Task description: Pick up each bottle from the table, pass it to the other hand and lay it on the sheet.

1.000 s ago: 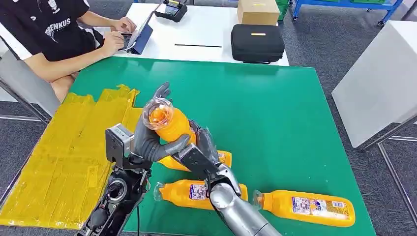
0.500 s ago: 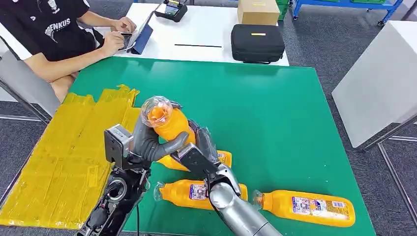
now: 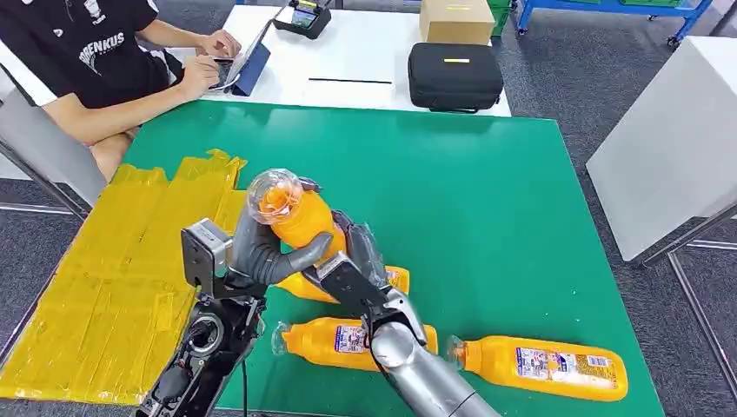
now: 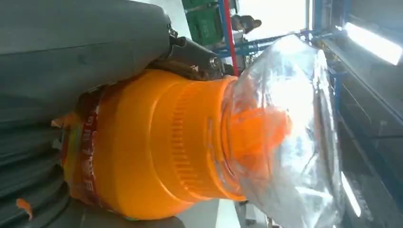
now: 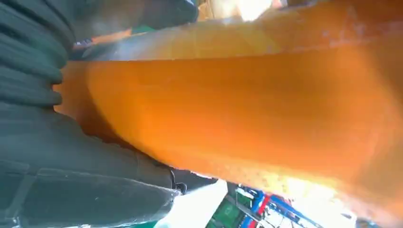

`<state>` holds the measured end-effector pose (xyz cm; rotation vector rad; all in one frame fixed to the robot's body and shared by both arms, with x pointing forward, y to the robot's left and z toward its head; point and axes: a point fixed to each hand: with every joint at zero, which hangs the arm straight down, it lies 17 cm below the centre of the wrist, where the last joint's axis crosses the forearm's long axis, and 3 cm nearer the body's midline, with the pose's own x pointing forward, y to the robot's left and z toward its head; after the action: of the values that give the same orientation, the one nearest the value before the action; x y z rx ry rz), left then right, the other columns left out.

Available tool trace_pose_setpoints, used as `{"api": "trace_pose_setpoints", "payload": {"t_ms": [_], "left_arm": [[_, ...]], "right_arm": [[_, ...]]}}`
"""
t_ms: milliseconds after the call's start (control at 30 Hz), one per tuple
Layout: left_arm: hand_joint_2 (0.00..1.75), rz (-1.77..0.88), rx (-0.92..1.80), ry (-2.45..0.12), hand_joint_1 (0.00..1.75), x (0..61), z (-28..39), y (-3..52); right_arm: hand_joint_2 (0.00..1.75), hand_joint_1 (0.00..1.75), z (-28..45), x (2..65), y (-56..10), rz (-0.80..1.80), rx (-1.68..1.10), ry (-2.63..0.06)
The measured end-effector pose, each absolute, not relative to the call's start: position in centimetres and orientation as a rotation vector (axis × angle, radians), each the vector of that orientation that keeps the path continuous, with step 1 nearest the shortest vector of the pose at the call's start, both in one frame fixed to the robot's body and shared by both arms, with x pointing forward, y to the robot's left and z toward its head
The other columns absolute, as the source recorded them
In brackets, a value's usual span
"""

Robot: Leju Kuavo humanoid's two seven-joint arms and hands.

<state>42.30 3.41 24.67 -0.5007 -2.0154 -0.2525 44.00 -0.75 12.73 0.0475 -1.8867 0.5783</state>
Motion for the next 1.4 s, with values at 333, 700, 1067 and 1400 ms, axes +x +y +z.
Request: {"api": "trace_pose_setpoints", "payload": {"t_ms": [333, 700, 1067, 1400], "left_arm": [[1.75, -0.179, -0.373, -2.045, 1.75, 43.7, 24.4, 6.9], [1.75, -0.200, 0.361, -2.241, 1.75, 45.1, 26.9, 15.0], [1.75, -0.892, 1.472, -2.075, 1.75, 45.9, 26.8, 15.8], [1.75, -1.401, 1.471, -1.720, 1.75, 50.7, 16.5, 12.9]], "right_arm": [[1.75, 0.00, 16.7, 43.6, -1.9, 0.551, -0.012, -2.010], [0.00, 0.00, 19.1, 42.2, -6.0, 0.473, -0.168, -2.078], [1.75, 0.00, 21.4, 41.5, -10.0, 0.366, -0.268, -2.131], [1.75, 0.00, 22.9, 41.1, -10.9, 0.366, -0.291, -2.169]]}}
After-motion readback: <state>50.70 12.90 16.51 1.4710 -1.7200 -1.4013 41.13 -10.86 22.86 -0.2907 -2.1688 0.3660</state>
